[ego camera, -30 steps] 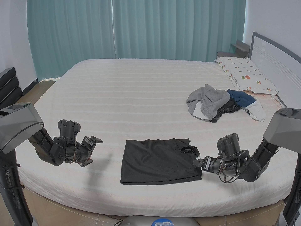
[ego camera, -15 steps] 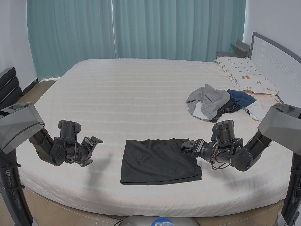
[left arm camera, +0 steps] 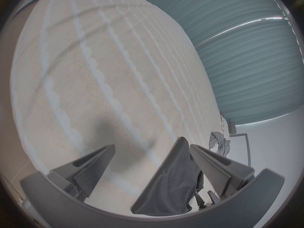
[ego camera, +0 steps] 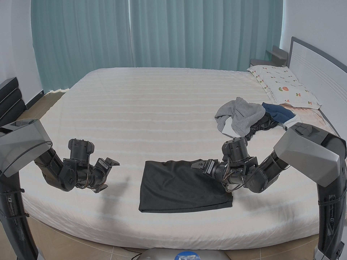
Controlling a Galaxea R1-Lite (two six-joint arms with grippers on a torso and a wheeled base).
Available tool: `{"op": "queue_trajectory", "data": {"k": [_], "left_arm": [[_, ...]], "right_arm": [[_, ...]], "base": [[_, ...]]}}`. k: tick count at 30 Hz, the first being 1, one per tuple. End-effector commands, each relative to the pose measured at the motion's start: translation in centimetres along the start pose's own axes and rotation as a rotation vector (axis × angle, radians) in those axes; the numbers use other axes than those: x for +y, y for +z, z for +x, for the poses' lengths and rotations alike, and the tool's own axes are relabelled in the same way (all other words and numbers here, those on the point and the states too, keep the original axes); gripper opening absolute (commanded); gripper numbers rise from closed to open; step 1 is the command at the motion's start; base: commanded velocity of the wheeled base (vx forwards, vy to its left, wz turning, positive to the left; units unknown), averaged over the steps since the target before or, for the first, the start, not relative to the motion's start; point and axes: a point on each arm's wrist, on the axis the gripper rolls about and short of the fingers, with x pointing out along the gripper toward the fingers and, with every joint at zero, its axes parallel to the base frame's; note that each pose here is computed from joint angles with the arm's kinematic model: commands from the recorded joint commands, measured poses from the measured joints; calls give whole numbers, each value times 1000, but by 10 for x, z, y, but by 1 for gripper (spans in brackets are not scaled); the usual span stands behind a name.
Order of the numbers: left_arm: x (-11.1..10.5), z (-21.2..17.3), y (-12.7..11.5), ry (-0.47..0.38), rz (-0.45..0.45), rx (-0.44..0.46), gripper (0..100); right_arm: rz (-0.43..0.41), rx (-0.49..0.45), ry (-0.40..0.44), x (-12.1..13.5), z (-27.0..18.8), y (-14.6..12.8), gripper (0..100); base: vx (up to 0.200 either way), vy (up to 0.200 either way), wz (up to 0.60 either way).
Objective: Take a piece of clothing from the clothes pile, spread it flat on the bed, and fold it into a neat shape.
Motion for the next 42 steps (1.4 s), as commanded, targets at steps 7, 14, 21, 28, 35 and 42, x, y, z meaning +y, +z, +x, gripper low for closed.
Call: {"op": "queue_trajectory", "data": {"k": [7,14,21,28,35,42], "left_arm": [[0,1,0,1,1,1,100],[0,1,-1,2,2,3,100],[0,1,-1,2,2,3,100],[0,1,-1,2,5,3,100],[1,1,-1,5,21,3,100],[2,3,-3,25,24,-21,100]], "right_arm": [[52,-130,-37,-12,36,27,100],[82,-245,-65,-29,34,52,100],[109,-267,-76,-43,24,68,100],[101,-245,-29,-48,24,66,100],[86,-259,13,-54,25,54,100],[80,-273,40,-61,34,50,100]], "base": [[0,0,0],[0,0,0],[0,0,0],[0,0,0],[0,0,0],[0,0,0]]}}
